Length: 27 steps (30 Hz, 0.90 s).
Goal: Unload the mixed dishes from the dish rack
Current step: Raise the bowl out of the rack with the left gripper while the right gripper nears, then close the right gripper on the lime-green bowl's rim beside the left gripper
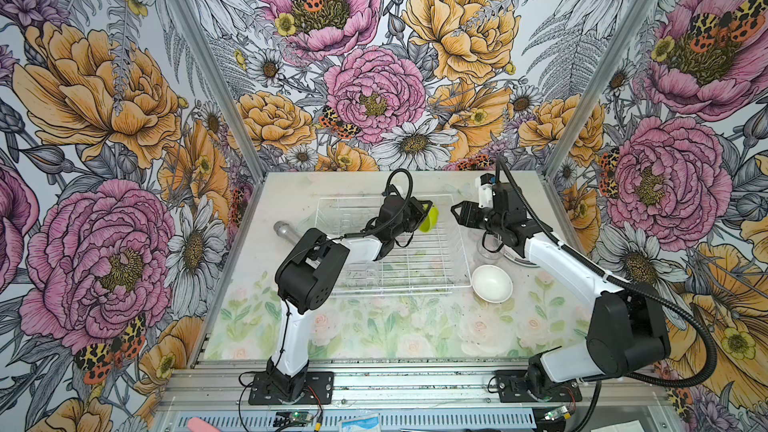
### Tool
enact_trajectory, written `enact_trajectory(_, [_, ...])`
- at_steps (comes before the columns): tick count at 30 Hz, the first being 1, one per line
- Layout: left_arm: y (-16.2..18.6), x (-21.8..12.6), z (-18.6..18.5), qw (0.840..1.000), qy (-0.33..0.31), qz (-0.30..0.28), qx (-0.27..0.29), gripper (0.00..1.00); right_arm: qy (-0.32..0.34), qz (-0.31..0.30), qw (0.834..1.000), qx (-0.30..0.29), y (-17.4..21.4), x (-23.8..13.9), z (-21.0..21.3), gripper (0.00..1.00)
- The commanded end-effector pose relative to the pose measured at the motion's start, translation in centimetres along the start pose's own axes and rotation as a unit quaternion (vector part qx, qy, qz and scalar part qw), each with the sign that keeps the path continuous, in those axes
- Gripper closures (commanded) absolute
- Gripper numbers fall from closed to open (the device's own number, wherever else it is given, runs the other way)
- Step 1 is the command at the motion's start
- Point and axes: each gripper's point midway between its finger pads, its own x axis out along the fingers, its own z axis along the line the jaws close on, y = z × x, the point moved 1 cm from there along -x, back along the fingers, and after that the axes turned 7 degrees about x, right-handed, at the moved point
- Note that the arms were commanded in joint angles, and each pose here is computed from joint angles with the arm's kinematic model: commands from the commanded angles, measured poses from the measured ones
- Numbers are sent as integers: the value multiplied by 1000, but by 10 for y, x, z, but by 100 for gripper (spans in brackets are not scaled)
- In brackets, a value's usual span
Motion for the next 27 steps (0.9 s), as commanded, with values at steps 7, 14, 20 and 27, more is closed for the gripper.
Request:
enact_trajectory(7, [-16,-44,-106,995,52,-49,64,100,-25,-106,981,-158,4,-35,53,40])
enact_trajectory(14, [-16,-60,-145,993,86,-56,59,100,-78,-174,965,-183,15,-48,80,39])
enact_trajectory(20, [-13,-72,-165,990,123,-66,17,100,-76,-226,953,-187,13,-53,88,42])
enact_trajectory(27, [-6,-76,-172,986,153,-63,-28,100,-41,-281,944,-168,3,-49,85,47])
